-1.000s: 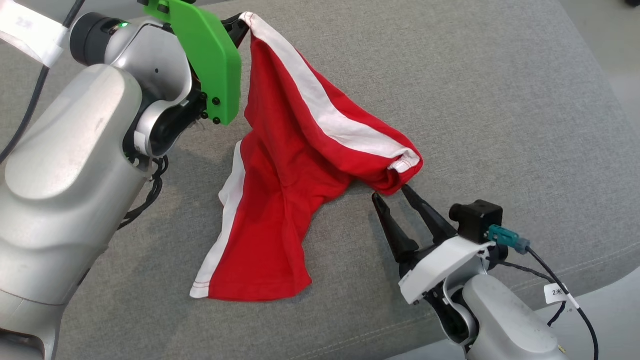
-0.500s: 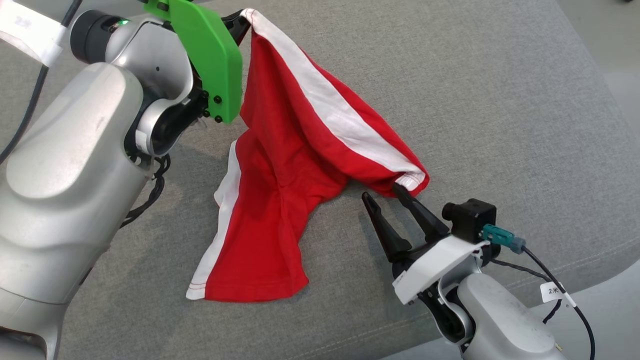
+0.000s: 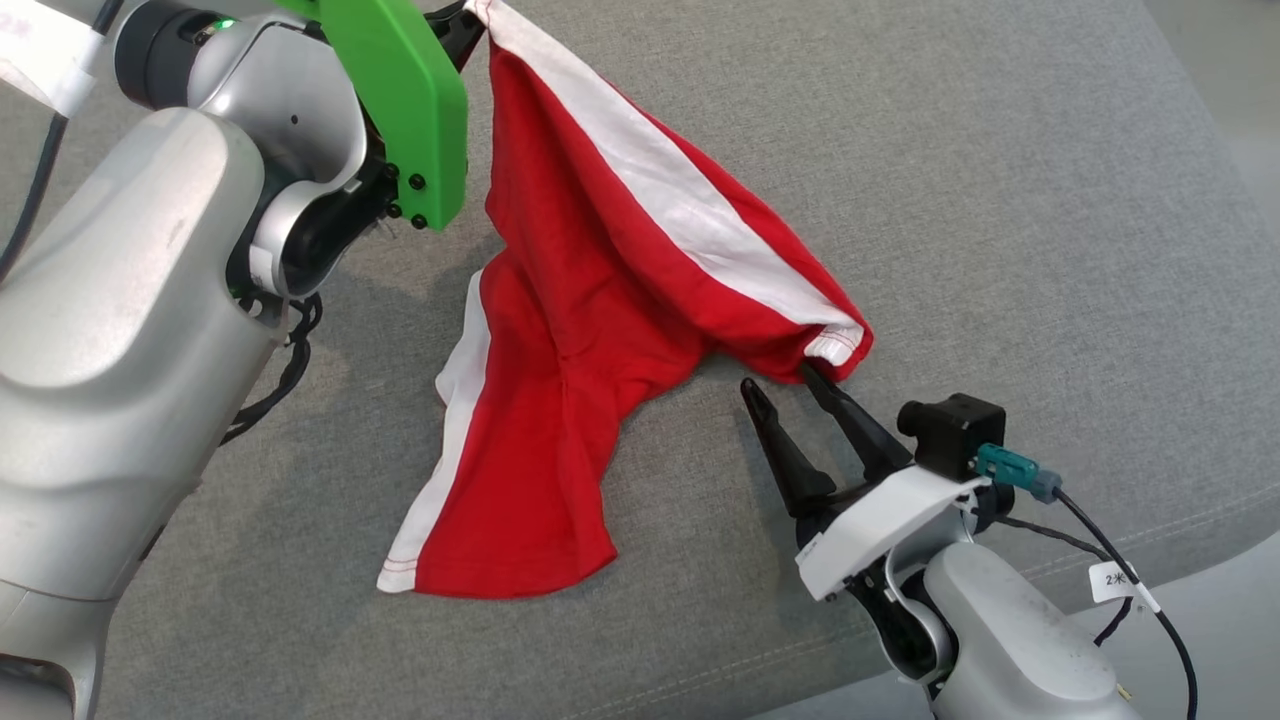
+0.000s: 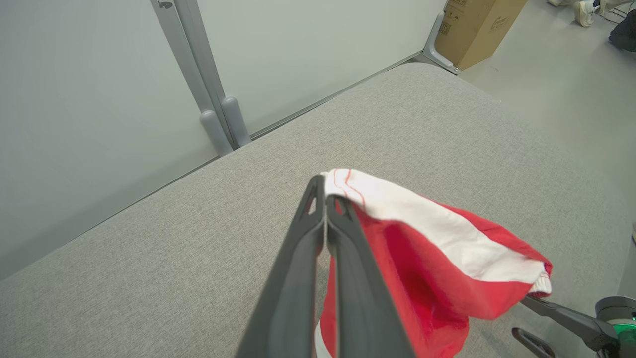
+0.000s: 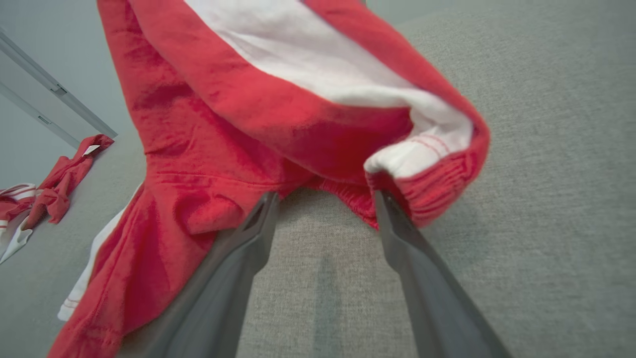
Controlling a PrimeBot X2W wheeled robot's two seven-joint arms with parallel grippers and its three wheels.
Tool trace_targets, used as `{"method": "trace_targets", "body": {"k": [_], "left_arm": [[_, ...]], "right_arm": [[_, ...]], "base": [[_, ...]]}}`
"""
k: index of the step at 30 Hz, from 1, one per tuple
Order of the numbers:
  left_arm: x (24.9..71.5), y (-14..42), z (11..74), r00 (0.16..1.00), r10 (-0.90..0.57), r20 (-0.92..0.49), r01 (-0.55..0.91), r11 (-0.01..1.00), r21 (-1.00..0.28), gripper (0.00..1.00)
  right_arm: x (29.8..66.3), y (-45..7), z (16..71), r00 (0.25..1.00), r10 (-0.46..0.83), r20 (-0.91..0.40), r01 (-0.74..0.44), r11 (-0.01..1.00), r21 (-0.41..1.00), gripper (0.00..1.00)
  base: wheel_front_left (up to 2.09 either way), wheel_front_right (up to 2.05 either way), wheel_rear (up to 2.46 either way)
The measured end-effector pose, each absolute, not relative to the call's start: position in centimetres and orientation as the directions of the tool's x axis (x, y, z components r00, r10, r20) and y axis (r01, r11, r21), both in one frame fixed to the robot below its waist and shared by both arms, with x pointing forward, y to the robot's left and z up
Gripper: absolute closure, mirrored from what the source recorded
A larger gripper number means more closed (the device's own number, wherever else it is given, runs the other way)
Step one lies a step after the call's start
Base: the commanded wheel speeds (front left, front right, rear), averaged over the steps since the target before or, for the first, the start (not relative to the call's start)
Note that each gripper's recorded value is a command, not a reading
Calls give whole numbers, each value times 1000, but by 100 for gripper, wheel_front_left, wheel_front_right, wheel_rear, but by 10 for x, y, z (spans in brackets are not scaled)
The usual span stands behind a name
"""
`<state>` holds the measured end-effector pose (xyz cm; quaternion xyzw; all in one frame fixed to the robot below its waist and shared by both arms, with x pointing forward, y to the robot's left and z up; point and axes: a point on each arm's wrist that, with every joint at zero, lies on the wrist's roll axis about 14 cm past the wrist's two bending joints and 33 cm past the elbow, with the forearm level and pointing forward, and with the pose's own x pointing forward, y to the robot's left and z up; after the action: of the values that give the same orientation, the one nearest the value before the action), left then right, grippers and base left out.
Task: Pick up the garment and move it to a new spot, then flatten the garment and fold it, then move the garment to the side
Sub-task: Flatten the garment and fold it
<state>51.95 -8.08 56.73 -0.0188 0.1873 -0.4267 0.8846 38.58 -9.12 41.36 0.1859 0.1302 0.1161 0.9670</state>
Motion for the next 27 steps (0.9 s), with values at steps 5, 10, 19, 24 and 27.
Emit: {"method": "trace_targets", "body": {"k": [5, 10, 19, 24, 27], "left_arm": [[521, -82, 565, 562, -764, -317, 749, 633, -196, 100], [524, -78, 563, 567, -758, -323, 745, 639, -192, 100], [521, -82, 570, 548, -780, -302, 757, 616, -218, 100], [515, -83, 571, 536, -791, -294, 764, 603, -229, 100], [517, -77, 569, 544, -784, -300, 757, 612, -227, 100]], "right_arm": [[392, -106, 418, 956, 220, -197, -131, 914, 384, 0], [393, -118, 418, 964, 179, -198, -92, 920, 380, 0], [398, -140, 415, 972, 101, -210, -15, 926, 377, 0], [405, -142, 416, 975, 91, -204, -8, 927, 375, 0], [408, -133, 415, 972, 120, -203, -35, 925, 379, 0]], "base": [[0, 0, 0], [0, 0, 0], [0, 0, 0], [0, 0, 0], [0, 0, 0]]}}
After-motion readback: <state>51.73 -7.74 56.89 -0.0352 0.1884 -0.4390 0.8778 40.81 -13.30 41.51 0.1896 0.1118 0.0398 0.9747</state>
